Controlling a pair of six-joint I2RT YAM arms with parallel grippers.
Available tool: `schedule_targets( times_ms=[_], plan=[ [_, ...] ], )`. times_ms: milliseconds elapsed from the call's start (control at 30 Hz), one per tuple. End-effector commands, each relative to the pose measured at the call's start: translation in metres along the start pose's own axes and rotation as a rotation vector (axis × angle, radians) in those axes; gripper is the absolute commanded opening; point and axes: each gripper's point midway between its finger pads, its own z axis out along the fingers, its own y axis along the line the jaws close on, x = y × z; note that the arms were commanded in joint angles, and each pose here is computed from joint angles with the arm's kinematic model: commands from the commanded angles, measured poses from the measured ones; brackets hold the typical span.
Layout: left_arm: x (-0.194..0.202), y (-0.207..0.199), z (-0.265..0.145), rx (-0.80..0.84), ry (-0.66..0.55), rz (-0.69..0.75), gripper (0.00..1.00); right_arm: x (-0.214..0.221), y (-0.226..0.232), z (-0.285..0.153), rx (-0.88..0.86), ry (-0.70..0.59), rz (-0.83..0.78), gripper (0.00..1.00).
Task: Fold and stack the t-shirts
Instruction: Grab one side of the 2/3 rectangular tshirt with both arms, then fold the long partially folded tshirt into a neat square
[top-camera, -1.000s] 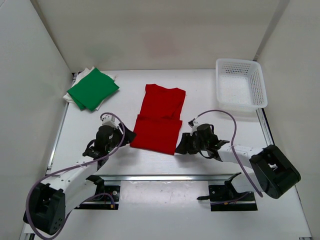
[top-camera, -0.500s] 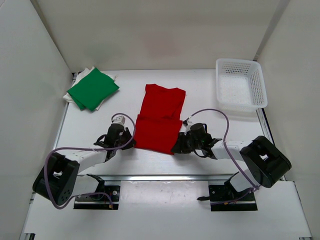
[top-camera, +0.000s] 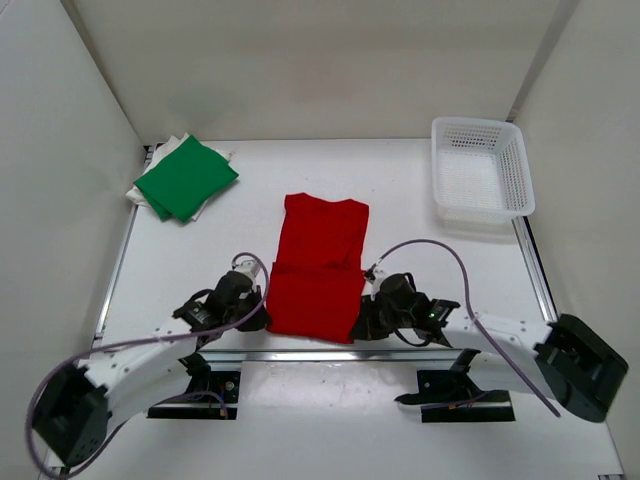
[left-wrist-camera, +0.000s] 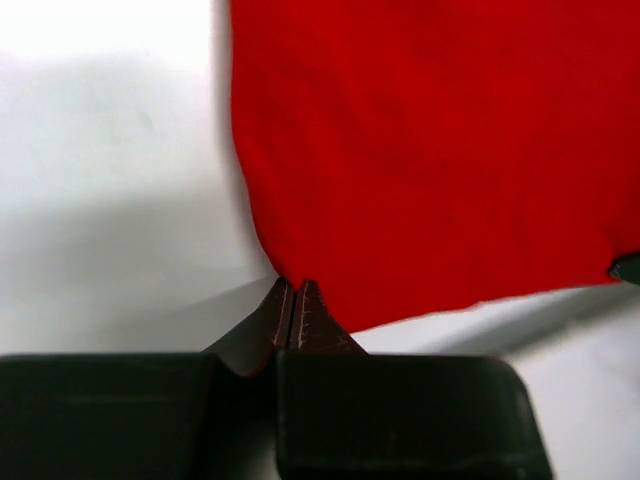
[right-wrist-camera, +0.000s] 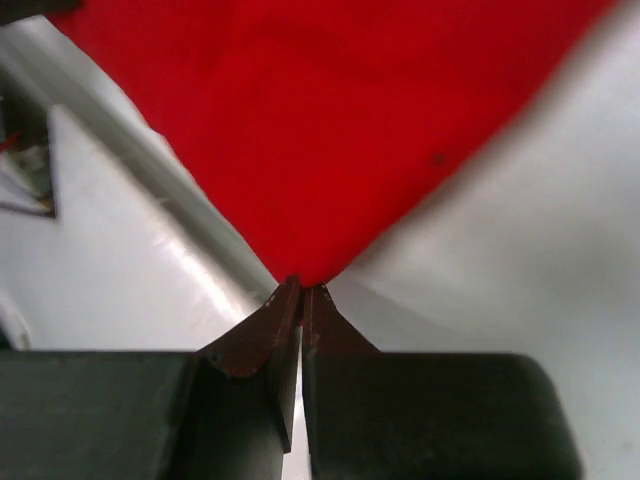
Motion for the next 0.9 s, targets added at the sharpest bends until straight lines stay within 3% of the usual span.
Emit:
schedule_targets(
  times_ms=[0,100,267,467,567,633,700,733,833,867],
  plan=[
    [0.021,-0.004,-0.038,0.007,0.076,-0.015,0.00,-0.009,0.017,-0.020,0.009,-0.042,0.039,0.00],
    [-0.041,-0.030,-0.057,0.066,-0.043,-0.042,0.00,-0.063,0.030,-0.037,-0.022,-0.144,-0.002,0.00],
    [-0.155,-0.095,-0.061,0.118,-0.238,0.065,0.00,-0.170,0.028,-0.054,-0.010,-0.270,-0.063,0.00],
    [-0.256,-0.091,-0.005,0.072,-0.305,-0.014,0.00,-0.289,-0.019,-0.050,0.067,-0.358,-0.009,0.00],
    [-0.296,-0.082,0.015,-0.003,-0.352,-0.012,0.01,-0.316,-0.042,-0.040,0.031,-0.371,0.040,0.00],
    [-0.309,-0.064,0.047,-0.052,-0.312,-0.045,0.03,-0.345,-0.050,-0.041,0.035,-0.393,0.032,0.01],
    [-0.332,-0.061,0.062,-0.063,-0.316,-0.063,0.10,-0.357,-0.073,-0.019,0.060,-0.352,0.070,0.00],
    [-0.324,-0.050,0.082,-0.087,-0.260,-0.074,0.16,-0.371,-0.073,-0.022,0.050,-0.356,0.061,0.02],
    [-0.342,-0.038,0.104,-0.106,-0.240,-0.107,0.33,-0.388,-0.092,-0.005,0.074,-0.324,0.093,0.17],
    [-0.352,-0.034,0.106,-0.099,-0.248,-0.133,0.53,-0.393,-0.097,-0.002,0.088,-0.321,0.096,0.24]
  ],
)
